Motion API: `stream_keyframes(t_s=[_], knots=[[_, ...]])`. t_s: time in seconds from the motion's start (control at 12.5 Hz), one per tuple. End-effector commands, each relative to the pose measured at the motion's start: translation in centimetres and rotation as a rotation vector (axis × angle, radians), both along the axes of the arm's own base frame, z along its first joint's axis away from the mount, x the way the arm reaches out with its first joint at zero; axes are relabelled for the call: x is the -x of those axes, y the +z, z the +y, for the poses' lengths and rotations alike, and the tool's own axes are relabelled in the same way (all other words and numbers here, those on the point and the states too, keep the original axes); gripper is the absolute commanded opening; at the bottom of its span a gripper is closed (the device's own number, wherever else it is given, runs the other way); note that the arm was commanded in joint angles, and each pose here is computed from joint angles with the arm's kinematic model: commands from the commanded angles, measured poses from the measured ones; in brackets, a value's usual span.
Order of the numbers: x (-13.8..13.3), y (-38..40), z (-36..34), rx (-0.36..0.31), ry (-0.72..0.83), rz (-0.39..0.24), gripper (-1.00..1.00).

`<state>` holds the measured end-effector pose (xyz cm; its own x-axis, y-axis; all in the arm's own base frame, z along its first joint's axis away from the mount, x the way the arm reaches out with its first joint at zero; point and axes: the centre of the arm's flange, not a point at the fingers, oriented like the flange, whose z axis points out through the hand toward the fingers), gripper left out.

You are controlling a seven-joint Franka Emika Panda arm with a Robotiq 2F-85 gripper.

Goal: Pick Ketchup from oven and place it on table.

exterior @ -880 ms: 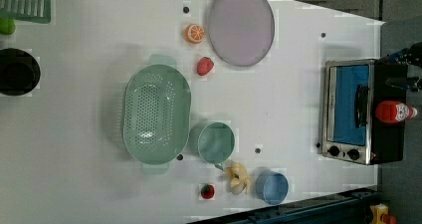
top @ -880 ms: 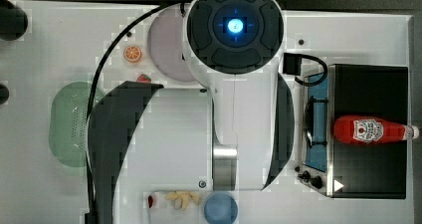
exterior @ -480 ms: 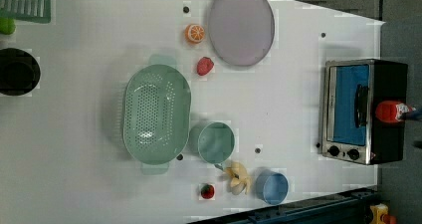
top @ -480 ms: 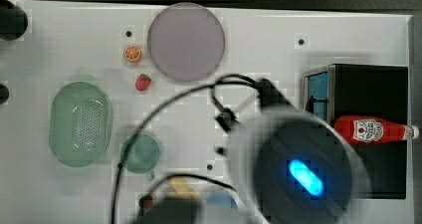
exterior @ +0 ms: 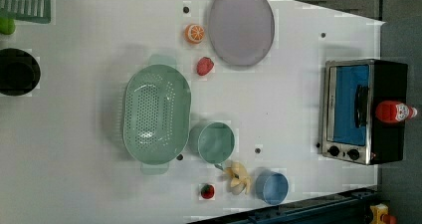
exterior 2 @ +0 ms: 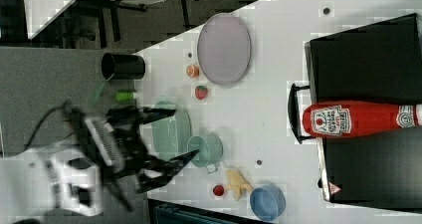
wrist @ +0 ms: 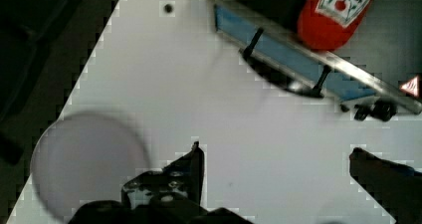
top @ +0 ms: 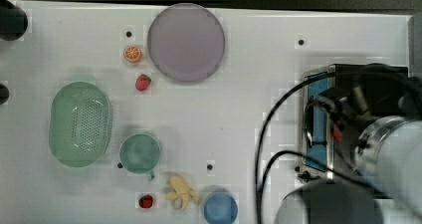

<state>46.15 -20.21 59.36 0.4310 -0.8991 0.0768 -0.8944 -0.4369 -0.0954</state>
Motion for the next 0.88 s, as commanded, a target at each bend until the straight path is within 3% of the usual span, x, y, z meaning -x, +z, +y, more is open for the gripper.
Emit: stream_keyframes(t_s=[0.08,0.24,0.48,0.8,0.88], knots=[[-0.3,-4.6,-6.6,0.012,-0.078,0.004,1.00],[-0.1,-6.7,-11.4,0.053,-0.166,-0.022,1.00],[0.1,-11.8,-16.0,0.068,-0.273,0.030,1.00],[-1.0,-17.8,-18.1,-0.030,-0.461,0.036,1.00],[-1.1,-19.2,-18.3,-0.033,-0.508,0.062,1.00]])
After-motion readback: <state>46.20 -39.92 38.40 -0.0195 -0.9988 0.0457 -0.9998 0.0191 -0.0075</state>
